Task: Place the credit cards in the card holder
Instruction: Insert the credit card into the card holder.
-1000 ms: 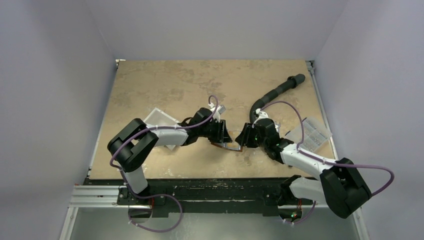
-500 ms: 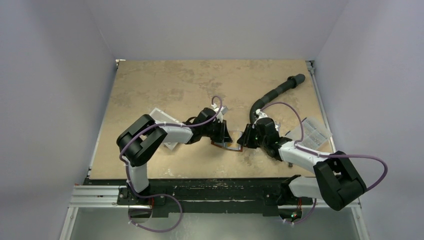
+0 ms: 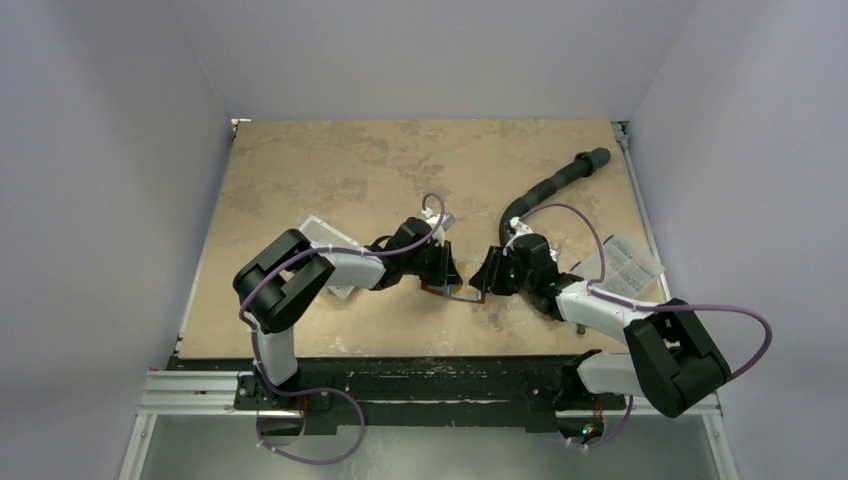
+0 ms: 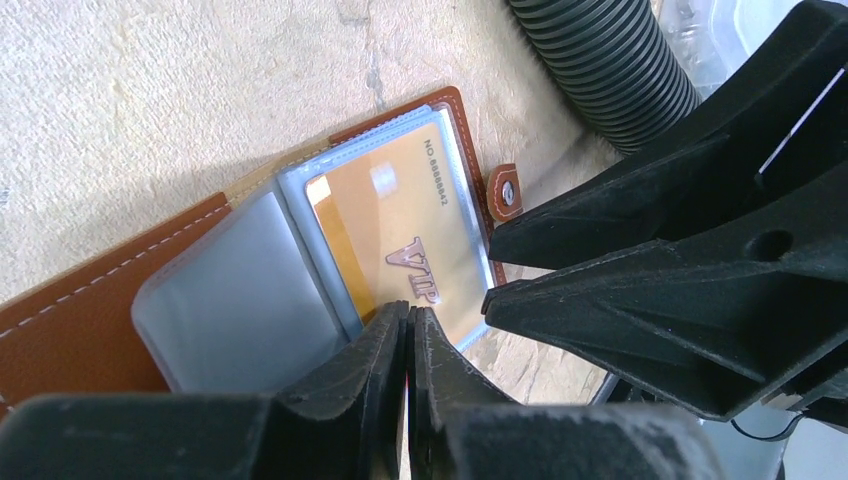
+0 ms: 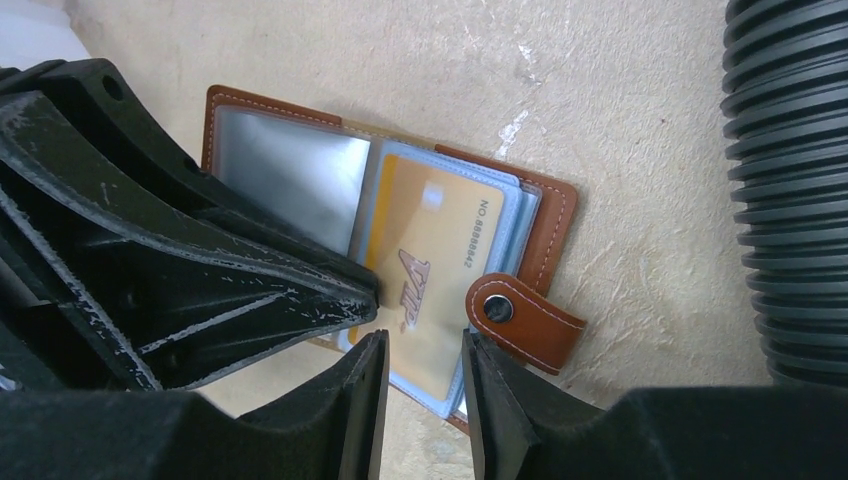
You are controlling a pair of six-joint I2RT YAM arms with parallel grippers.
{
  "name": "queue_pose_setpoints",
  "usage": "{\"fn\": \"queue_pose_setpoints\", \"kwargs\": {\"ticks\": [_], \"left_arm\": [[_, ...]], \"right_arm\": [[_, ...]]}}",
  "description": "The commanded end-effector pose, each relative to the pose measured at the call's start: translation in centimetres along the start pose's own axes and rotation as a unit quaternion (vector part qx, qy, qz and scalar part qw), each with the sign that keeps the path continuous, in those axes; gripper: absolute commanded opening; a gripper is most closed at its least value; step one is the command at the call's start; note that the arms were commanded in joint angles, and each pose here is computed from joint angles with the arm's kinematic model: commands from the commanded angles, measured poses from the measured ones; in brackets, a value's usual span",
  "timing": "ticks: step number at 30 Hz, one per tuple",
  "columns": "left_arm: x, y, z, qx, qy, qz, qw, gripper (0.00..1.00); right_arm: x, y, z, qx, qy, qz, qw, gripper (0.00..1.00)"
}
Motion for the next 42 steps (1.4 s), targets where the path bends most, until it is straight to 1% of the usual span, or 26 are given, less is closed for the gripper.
{"fn": "queue_pose_setpoints", "kwargs": {"ticks": [1,4,5,7,11,19,22,28,34,37,42], "left_arm": [[0.7,-0.5,0.7,-0.004,0.012,-0.018,1.000,0.12],[0.3,-0.9,0.4,-0.011,0.013,-0.009,1.000,0.26],[0.1,-1.1,0.2,-0.016,0.015,-0.007,1.000,0.28],[-0.1,-1.3,-0.2,-0.022,0.019,-0.006,1.000,0.30],[-0.1,-1.3,-0.4,-0.022,0.022,-0.012,0.999,0.24],[0.9,-0.9,0.9,-0.006,0.015,-0.021,1.000,0.22],[1.2,-0.8,1.4,0.000,0.012,-0.027,1.000,0.17],[2.0,-0.7,2.3,0.013,0.007,-0.041,0.999,0.08],[2.5,-0.7,3.0,0.020,0.003,-0.050,0.999,0.04],[2.7,-0.6,3.2,0.025,0.002,-0.053,0.998,0.00],[2.9,-0.6,3.5,0.028,0.002,-0.056,0.998,0.00]], "right_arm": [[0.4,0.2,-0.4,-0.006,-0.002,-0.017,1.000,0.41],[0.3,0.2,-0.3,-0.005,-0.003,-0.014,1.000,0.41],[0.2,0.2,-0.3,-0.005,-0.004,-0.014,1.000,0.41],[0.2,0.2,-0.2,-0.004,-0.005,-0.016,1.000,0.41],[0.3,0.2,-0.2,-0.002,-0.005,-0.019,1.000,0.41],[0.3,0.1,-0.2,-0.002,-0.003,-0.018,1.000,0.41],[0.4,0.1,-0.2,-0.002,0.004,-0.020,1.000,0.43],[0.5,0.1,-0.1,0.003,0.009,-0.031,0.999,0.43],[0.2,0.2,-0.1,0.002,0.005,-0.017,1.000,0.43],[-0.3,0.0,-0.3,-0.005,-0.003,0.003,1.000,0.43],[-0.3,-0.3,-0.3,-0.009,-0.007,0.006,1.000,0.45]]}}
Point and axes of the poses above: each gripper's point midway between its finger pads, its own y axis out along the fingers, its own x axis along the line the jaws close on, z = x × y, the point moved 6 cm from there along -y, back along the fingers, and after that the axes turned 7 degrees about y, right-handed, at the moved point
